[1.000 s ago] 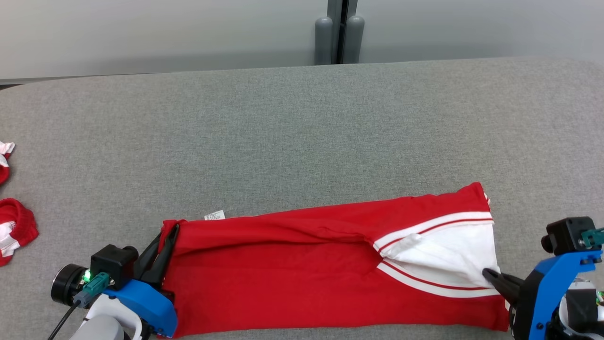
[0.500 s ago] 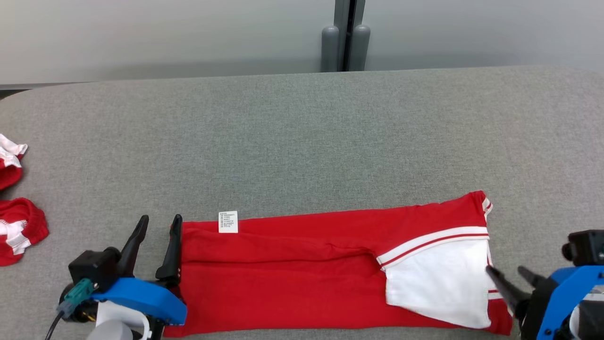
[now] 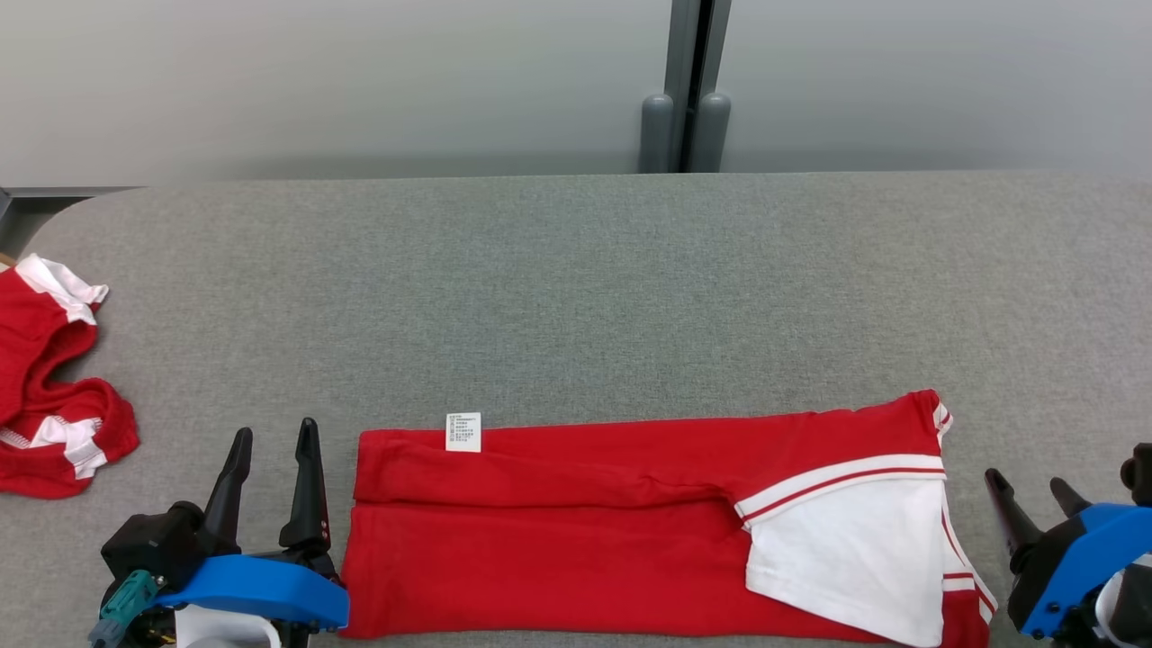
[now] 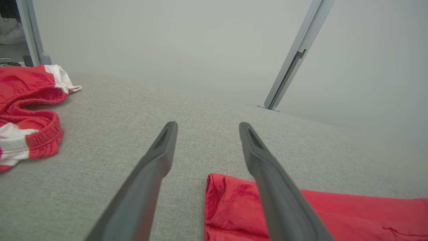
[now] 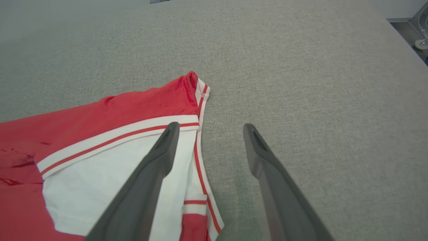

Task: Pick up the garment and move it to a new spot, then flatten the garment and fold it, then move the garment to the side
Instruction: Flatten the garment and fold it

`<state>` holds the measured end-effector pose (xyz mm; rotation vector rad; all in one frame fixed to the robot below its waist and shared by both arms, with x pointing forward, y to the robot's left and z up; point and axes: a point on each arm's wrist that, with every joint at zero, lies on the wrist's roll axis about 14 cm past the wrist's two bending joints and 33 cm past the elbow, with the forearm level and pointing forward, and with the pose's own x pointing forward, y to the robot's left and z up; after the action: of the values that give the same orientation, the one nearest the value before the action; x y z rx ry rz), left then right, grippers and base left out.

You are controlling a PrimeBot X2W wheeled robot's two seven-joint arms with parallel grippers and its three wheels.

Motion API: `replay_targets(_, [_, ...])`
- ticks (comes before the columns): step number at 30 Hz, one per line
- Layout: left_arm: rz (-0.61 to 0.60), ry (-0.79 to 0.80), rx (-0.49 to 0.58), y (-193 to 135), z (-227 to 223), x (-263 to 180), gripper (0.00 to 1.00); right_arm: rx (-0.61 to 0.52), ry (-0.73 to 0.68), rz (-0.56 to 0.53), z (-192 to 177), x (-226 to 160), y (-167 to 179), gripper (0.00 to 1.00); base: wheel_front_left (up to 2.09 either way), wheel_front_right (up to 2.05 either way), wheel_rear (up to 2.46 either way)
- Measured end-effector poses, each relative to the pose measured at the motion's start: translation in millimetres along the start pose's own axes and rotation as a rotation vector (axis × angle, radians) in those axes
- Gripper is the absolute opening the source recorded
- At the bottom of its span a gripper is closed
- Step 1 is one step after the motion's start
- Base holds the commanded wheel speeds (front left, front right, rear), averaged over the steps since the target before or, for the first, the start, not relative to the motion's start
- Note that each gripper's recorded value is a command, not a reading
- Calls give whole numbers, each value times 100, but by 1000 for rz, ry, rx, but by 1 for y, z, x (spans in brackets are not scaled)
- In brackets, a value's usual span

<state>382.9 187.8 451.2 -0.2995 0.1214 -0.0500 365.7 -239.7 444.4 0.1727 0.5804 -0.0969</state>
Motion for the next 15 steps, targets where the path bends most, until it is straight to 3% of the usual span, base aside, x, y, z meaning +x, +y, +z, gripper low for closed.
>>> replay_targets(15, [-5,-7,95,13,14,8,100,31,129,52,-54,35,22,100,0,0,0])
